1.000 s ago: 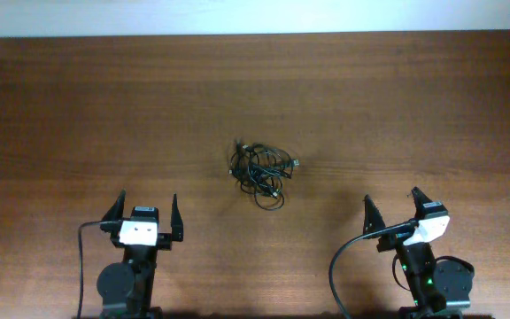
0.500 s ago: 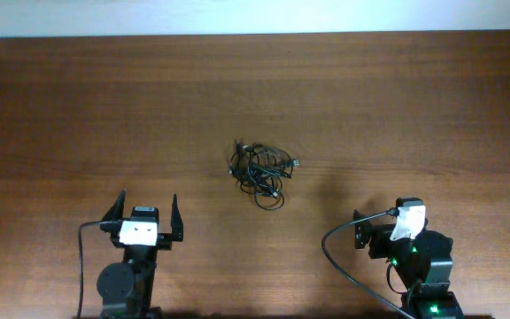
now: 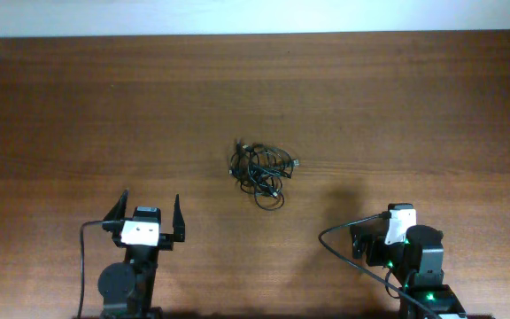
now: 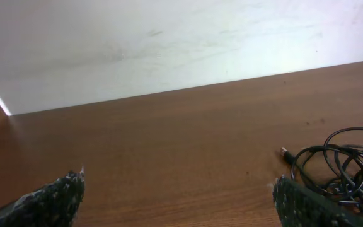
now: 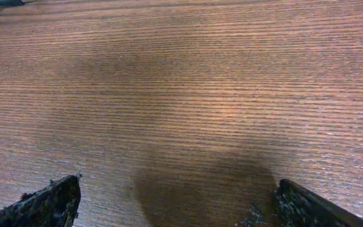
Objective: Untangle cables
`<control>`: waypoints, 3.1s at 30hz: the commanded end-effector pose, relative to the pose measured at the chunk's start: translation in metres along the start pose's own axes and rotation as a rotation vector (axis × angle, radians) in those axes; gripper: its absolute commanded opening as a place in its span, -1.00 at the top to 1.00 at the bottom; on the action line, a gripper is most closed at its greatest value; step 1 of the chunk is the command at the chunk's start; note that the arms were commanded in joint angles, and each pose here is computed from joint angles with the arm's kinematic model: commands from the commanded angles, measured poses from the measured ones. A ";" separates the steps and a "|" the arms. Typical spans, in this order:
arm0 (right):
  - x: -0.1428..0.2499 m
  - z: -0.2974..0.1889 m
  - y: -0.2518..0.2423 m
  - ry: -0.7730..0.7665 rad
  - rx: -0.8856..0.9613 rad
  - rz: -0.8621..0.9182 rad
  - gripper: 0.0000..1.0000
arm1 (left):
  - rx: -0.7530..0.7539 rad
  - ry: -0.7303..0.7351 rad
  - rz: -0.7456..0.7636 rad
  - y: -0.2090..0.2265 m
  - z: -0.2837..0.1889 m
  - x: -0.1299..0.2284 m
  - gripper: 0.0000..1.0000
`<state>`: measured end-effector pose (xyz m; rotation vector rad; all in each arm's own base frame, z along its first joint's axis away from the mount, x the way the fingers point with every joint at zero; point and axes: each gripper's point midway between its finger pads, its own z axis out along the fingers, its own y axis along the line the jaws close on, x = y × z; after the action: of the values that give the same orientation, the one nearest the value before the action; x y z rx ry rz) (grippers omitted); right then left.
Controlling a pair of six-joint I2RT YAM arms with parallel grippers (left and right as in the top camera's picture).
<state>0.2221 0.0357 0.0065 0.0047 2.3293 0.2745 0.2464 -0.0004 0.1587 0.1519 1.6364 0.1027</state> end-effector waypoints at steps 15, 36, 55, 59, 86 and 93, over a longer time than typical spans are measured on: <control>-0.146 -0.058 0.081 -0.192 -0.348 -0.097 -0.97 | 0.007 -0.262 0.043 0.001 -0.010 -0.068 -0.98; -0.204 -0.115 0.149 0.022 -0.713 -0.165 -0.97 | 0.612 0.424 -0.143 -0.053 0.142 -0.142 -0.98; -0.195 -0.023 0.096 0.231 -0.393 0.288 -0.58 | 0.329 1.121 -0.504 -0.144 0.166 0.046 -0.30; -0.194 -0.023 0.096 0.236 -0.391 0.299 -0.57 | 0.273 1.208 -0.567 -0.149 0.165 0.074 0.01; -0.194 -0.020 0.088 0.229 -0.346 0.297 -0.60 | 0.801 1.011 0.043 -0.180 0.170 0.104 0.65; -0.194 -0.020 0.088 0.228 -0.343 0.297 -0.60 | 0.847 0.967 0.116 -0.173 0.183 0.023 0.01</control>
<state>0.3337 0.0999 0.1711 0.1593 2.4811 0.8666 0.4223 -0.1659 0.0723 0.8463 2.6176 -0.5220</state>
